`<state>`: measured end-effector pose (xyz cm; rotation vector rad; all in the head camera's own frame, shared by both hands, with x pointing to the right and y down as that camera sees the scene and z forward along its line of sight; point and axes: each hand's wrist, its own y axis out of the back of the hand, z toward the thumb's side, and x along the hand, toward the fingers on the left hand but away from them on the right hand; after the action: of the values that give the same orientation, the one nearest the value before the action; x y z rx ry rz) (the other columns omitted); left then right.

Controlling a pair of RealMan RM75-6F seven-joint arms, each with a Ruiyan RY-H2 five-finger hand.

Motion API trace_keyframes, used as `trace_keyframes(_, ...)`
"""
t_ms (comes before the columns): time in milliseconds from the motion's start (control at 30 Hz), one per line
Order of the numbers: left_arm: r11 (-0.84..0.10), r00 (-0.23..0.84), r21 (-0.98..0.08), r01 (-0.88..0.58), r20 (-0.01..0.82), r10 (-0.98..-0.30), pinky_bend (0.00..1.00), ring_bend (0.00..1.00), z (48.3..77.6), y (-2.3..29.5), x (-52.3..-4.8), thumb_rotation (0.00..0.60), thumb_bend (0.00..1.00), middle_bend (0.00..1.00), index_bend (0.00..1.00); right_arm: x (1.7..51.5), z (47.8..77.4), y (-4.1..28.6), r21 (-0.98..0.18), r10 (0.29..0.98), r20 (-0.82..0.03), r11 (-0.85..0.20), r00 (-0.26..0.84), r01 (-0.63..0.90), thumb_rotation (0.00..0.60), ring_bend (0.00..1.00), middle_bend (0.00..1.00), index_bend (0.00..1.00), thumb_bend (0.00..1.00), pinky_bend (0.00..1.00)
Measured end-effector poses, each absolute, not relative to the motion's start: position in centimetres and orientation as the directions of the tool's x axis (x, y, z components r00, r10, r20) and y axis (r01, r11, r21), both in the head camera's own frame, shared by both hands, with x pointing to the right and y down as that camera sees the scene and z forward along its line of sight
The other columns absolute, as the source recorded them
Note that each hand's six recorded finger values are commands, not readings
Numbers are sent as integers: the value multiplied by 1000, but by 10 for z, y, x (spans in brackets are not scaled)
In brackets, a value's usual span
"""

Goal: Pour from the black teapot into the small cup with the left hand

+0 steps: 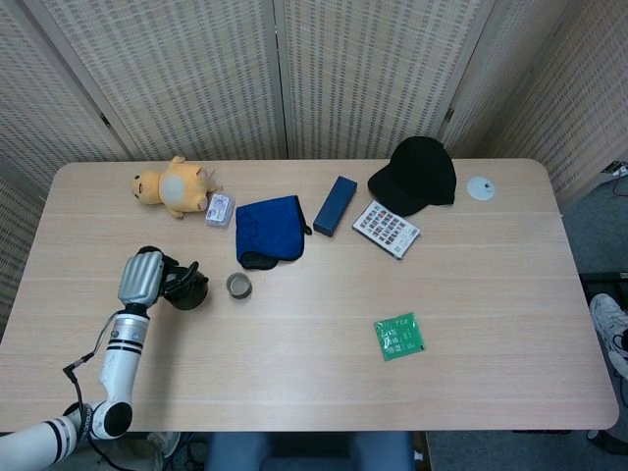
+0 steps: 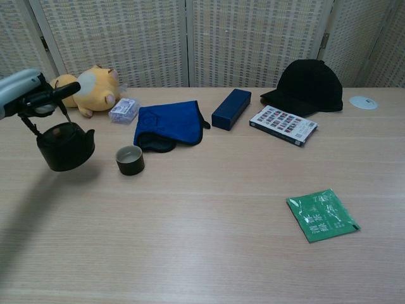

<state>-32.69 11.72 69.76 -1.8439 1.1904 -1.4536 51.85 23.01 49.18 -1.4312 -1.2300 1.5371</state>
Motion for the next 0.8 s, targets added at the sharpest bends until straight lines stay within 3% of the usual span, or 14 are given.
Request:
trace_keyframes(367, -540, 52, -810, -226, 544, -838, 223, 786, 705, 126, -334, 60, 203, 931, 934, 518, 494, 230, -942, 931, -332, -318, -152, 109, 600, 67, 156, 107, 144, 96)
trace_keyframes(800, -589, 53, -796, -142, 588, -807, 198, 739, 712, 135, -329, 63, 199, 879, 871, 520, 493, 233, -941, 929, -334, -320, -159, 108, 600, 67, 156, 107, 144, 96)
